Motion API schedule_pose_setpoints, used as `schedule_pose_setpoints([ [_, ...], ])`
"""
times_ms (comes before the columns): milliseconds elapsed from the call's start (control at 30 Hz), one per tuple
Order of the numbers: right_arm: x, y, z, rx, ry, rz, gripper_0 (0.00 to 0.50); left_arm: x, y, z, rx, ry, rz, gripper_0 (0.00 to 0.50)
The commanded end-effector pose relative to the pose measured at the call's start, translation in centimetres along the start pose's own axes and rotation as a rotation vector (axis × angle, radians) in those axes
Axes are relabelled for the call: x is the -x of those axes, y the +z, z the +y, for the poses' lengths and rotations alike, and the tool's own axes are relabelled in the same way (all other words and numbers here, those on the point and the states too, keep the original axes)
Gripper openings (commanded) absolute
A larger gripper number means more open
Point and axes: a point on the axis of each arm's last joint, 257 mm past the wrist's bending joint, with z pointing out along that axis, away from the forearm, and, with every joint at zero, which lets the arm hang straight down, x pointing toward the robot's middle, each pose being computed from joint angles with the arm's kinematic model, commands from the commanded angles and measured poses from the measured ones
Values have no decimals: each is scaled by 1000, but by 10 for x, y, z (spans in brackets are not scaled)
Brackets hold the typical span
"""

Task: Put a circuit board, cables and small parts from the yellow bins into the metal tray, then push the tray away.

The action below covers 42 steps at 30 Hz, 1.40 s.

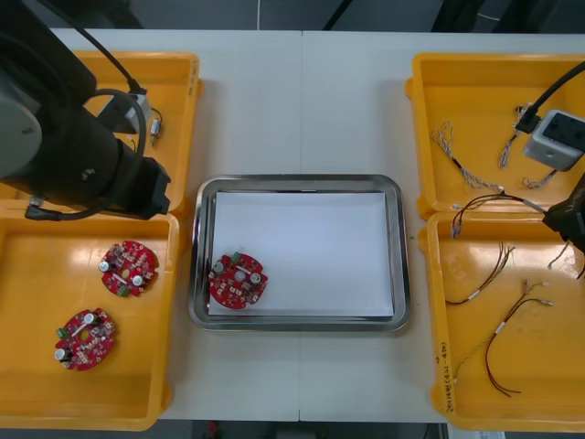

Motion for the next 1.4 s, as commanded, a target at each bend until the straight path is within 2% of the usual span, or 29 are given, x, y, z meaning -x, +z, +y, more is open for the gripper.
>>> schedule_pose_setpoints([
  [33,24,-8,4,-28,-150,9,0,23,-35,33,37,30,-53,500],
  [400,97,21,51,26,-326,-55,0,44,-43,95,69,76,-33,500],
  [700,139,43,82,64,-414,-65,0,54,-43,144,119,121,-23,500],
  [833,147,55,97,91,-457,-52,0,56,-44,162,117,109,-22,500],
  [867,147,57,98,95,-471,-49,0,58,-44,164,114,101,-29,500],
  [933,149,63,100,89,-538,-44,0,69,-43,170,102,70,-69,500],
  [1100,148,73,102,81,-642,-23,0,90,-39,184,107,22,-133,500],
  [1267,145,88,108,43,-735,14,0,110,-34,198,100,-28,-167,500],
  [1400,147,101,117,57,-737,35,0,125,-27,203,98,-48,-181,500],
])
